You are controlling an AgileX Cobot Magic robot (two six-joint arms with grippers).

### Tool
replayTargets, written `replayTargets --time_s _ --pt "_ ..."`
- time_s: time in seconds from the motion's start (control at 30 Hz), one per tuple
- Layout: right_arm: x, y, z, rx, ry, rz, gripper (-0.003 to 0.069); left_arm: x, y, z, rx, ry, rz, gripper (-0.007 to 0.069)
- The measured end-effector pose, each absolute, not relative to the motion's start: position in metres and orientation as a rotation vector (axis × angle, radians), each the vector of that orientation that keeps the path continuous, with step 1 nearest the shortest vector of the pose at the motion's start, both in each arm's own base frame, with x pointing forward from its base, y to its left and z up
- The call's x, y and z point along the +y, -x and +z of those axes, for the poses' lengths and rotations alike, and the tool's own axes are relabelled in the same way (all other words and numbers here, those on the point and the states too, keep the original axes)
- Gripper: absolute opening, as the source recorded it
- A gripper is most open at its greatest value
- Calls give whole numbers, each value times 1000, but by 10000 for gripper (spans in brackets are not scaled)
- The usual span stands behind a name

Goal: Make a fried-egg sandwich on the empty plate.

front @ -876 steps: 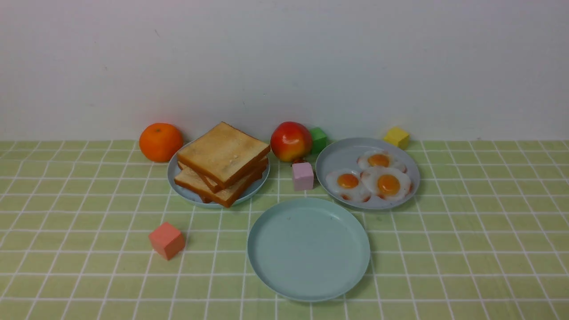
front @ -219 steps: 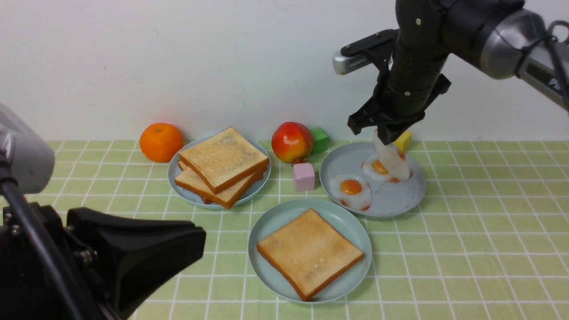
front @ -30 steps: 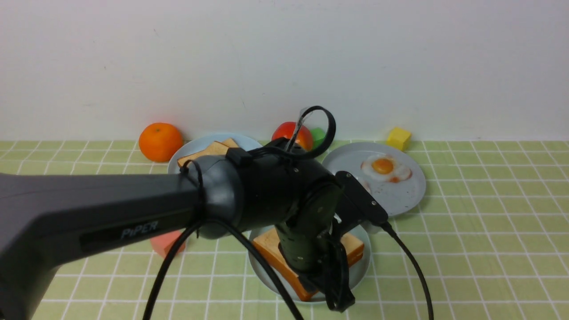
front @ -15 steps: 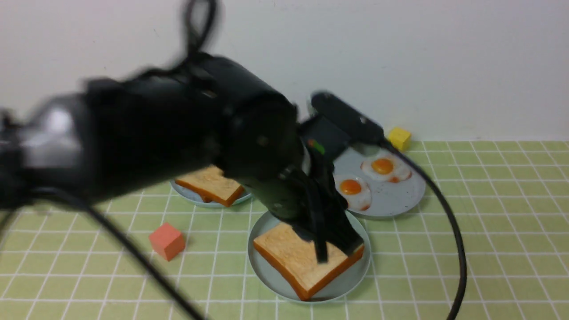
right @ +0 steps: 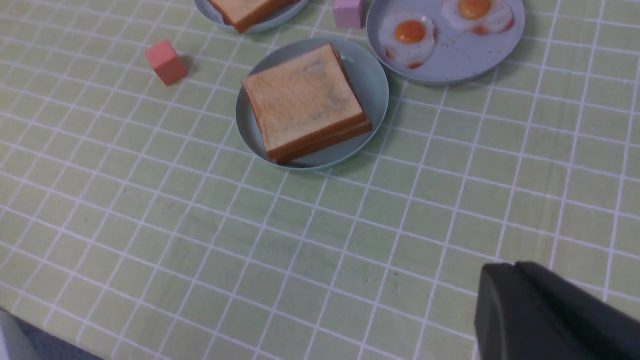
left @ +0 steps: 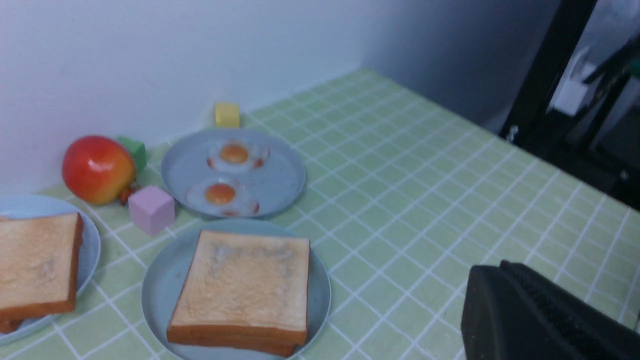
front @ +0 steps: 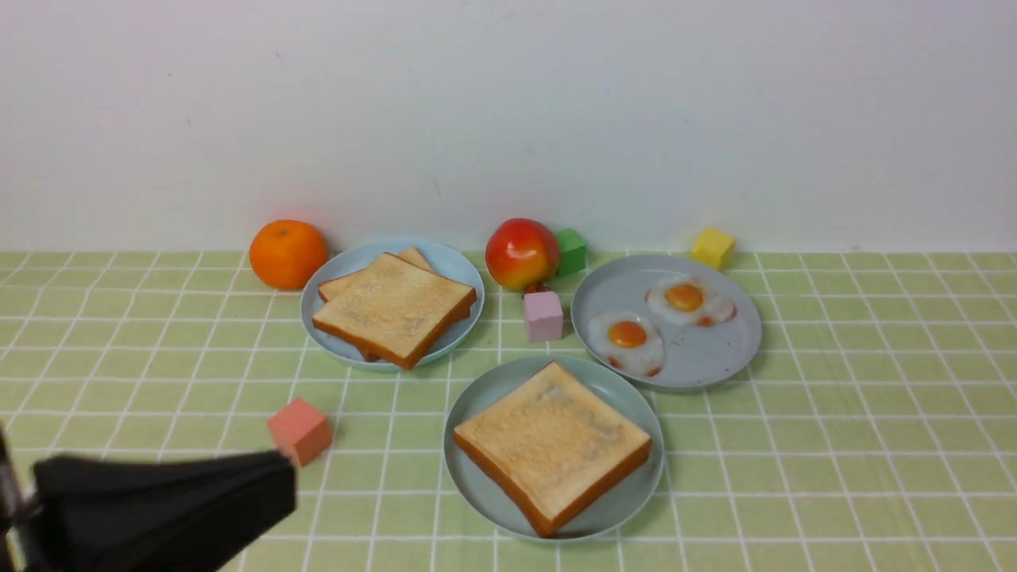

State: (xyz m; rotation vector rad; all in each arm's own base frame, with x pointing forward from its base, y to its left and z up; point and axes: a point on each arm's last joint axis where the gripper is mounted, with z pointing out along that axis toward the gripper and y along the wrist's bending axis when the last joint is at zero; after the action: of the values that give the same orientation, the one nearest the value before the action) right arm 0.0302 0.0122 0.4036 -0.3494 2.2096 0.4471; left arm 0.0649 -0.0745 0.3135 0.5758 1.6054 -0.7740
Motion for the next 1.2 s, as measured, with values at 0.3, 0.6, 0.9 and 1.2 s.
replayTargets --time_s 0.3,0.6,0.9,1.2 --pt "10 -29 355 2119 264 518 32 -45 -41 266 1419 -455 -847 -13" --pt "26 -51 315 1993 268 531 39 -45 -40 255 1478 -483 -842 -13" --pt "29 -56 281 2091 296 461 46 -45 -39 253 1491 -491 -840 -13" --pt "11 -61 246 1943 16 281 22 -45 -39 253 1492 -491 -840 -13"
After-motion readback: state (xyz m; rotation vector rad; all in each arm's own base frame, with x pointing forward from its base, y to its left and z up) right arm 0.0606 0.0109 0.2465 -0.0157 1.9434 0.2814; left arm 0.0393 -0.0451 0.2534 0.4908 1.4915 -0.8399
